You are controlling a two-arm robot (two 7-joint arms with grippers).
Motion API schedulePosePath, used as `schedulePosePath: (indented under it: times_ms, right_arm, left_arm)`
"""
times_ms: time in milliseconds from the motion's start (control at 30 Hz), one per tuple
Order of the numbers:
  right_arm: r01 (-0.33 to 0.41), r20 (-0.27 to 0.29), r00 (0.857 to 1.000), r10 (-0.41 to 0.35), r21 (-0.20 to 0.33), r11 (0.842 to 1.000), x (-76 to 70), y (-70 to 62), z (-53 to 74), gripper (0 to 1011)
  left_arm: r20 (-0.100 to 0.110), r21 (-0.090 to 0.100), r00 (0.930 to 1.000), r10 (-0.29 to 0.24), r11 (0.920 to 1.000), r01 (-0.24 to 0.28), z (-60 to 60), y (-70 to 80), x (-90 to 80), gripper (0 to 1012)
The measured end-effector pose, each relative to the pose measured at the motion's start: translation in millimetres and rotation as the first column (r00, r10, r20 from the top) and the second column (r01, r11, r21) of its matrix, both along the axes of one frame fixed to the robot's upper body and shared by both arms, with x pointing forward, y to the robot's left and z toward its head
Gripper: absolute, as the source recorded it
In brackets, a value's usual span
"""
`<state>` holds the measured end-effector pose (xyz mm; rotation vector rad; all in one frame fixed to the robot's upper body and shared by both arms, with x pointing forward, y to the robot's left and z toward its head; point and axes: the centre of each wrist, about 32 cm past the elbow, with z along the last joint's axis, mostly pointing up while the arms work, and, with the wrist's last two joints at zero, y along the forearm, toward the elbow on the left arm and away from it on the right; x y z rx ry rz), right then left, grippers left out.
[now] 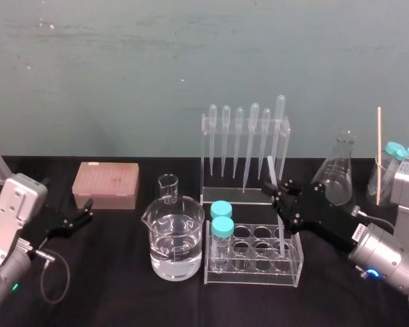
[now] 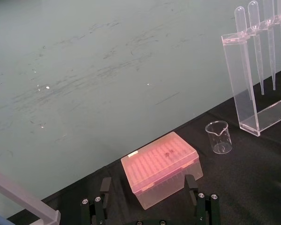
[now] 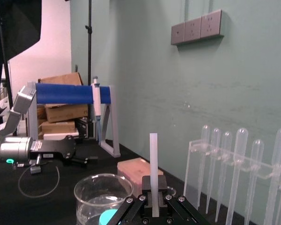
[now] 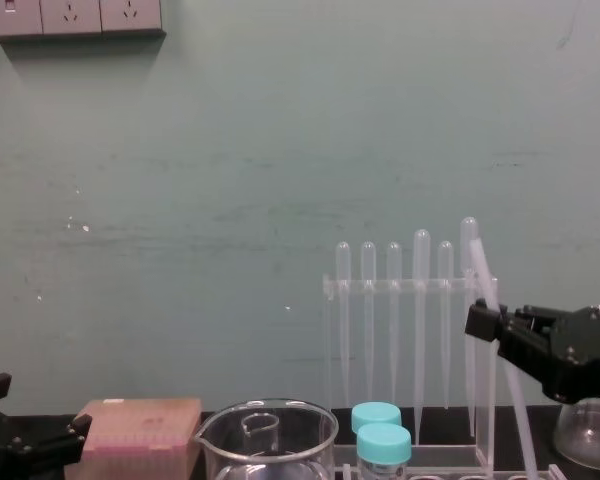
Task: Pick up the stirring rod with one hand, then place it down.
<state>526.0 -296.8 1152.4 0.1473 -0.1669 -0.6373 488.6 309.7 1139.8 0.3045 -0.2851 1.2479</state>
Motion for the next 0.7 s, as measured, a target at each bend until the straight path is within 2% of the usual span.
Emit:
schedulePosePath:
  times_ms: [333, 700]
  right_arm:
    - [-0.019, -0.056, 0.998, 0.017, -0.028, 0.999, 6.9, -0.1, -10.3, 66]
    - [-0.042, -0.103, 0.994, 0.035, -0.064, 0.997, 13.2, 2.4, -15.2, 67]
  left_arm:
    - [0.0, 0.0, 1.0, 0.0, 1.0, 0.0, 0.0, 0.0, 0.0, 1000]
    - [0.0, 0.0, 1.0, 0.0, 1.0, 0.0, 0.0, 0.0, 0.0, 1000]
